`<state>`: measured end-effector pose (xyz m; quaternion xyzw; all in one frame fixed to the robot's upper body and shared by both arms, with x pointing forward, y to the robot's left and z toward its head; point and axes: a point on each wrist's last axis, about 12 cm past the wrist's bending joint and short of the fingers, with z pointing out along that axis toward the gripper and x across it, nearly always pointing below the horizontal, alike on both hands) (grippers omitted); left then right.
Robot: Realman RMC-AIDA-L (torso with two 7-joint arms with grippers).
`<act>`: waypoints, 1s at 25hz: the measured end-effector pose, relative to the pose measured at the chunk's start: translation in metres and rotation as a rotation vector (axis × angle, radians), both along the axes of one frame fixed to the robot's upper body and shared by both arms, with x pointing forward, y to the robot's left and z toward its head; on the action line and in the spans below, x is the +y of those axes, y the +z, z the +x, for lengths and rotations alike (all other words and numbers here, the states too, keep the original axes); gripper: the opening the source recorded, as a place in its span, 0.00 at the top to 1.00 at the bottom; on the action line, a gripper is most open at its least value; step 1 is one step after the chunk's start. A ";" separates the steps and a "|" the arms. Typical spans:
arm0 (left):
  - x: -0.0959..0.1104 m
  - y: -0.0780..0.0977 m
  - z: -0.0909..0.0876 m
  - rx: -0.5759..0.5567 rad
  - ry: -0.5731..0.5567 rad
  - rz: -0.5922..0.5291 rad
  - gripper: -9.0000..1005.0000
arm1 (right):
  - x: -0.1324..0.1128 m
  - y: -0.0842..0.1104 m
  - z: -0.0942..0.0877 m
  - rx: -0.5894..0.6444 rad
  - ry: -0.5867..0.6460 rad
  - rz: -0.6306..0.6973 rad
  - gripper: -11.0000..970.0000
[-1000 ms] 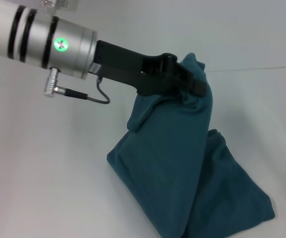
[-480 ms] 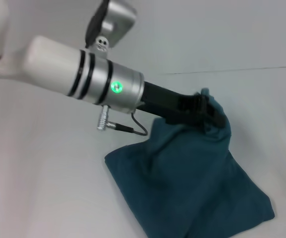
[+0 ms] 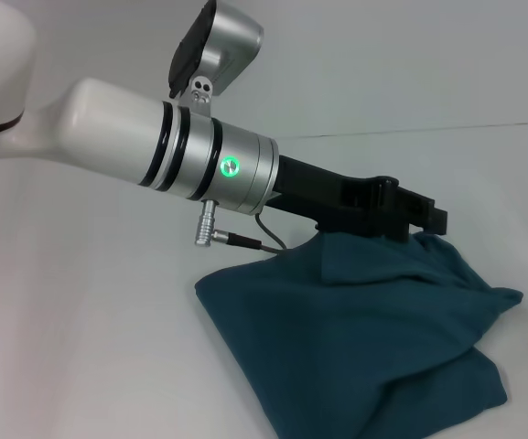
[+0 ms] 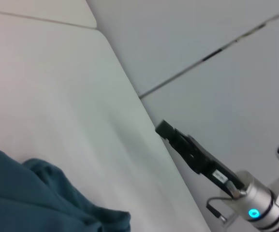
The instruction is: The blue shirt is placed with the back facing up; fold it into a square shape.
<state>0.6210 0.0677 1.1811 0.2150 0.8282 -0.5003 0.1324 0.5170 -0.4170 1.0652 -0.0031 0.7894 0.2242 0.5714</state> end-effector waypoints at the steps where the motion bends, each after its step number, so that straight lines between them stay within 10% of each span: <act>1: 0.000 0.001 -0.001 -0.003 -0.012 -0.001 0.66 | 0.000 0.000 0.001 -0.001 0.001 0.000 0.96; 9: 0.026 -0.006 -0.007 -0.041 -0.031 -0.016 0.31 | 0.003 0.002 0.003 -0.003 0.024 -0.003 0.96; 14: 0.080 -0.023 -0.019 -0.139 0.039 -0.012 0.14 | 0.008 0.012 0.005 0.005 0.107 -0.029 0.96; 25: 0.144 -0.060 -0.057 -0.319 0.096 -0.026 0.08 | 0.082 0.112 0.045 0.138 0.509 -0.398 0.96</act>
